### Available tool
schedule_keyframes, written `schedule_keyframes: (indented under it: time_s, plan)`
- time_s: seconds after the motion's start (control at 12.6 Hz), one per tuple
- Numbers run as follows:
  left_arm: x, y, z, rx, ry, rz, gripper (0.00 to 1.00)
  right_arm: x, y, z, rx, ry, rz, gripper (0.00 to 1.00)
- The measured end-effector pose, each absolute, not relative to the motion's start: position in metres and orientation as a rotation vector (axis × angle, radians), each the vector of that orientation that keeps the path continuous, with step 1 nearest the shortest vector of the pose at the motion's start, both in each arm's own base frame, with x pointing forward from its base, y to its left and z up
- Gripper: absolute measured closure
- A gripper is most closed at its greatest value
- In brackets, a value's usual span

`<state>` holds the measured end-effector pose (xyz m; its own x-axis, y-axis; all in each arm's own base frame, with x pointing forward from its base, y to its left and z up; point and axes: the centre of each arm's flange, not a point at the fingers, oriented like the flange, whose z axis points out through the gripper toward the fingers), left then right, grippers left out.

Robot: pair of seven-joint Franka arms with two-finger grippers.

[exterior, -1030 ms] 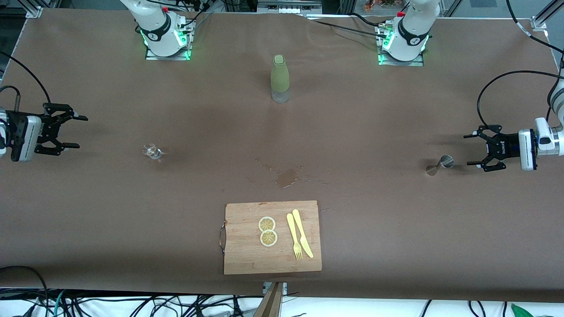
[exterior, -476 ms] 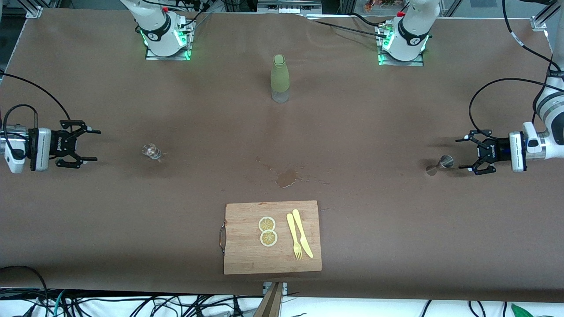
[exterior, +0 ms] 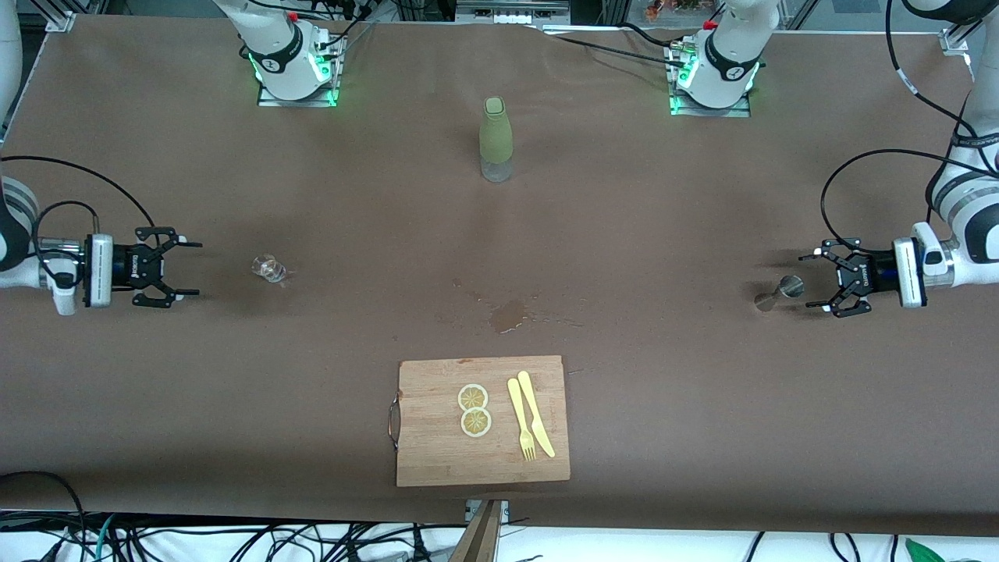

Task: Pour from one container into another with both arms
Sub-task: 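Lower the right gripper to the glass cup while the left gripper reaches the jigger, then close the right gripper on the glass cup while the left gripper grips the jigger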

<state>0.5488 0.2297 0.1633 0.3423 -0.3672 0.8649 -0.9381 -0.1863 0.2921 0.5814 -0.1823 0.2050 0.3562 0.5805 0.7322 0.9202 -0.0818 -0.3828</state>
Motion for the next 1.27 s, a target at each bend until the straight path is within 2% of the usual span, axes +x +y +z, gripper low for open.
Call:
schedule_keyframes:
  time_s: [0.71,1.27]
  plan:
    - [0.556,0.222,0.132,1.650,-1.299,1.033,0.00,0.565,-0.166,0.108,-1.559,-1.412,-0.711,0.00]
    - [0.553,0.219,0.103,1.609,-1.339,1.101,0.00,0.568,-0.135,0.094,-1.478,-1.454,-0.717,0.00]
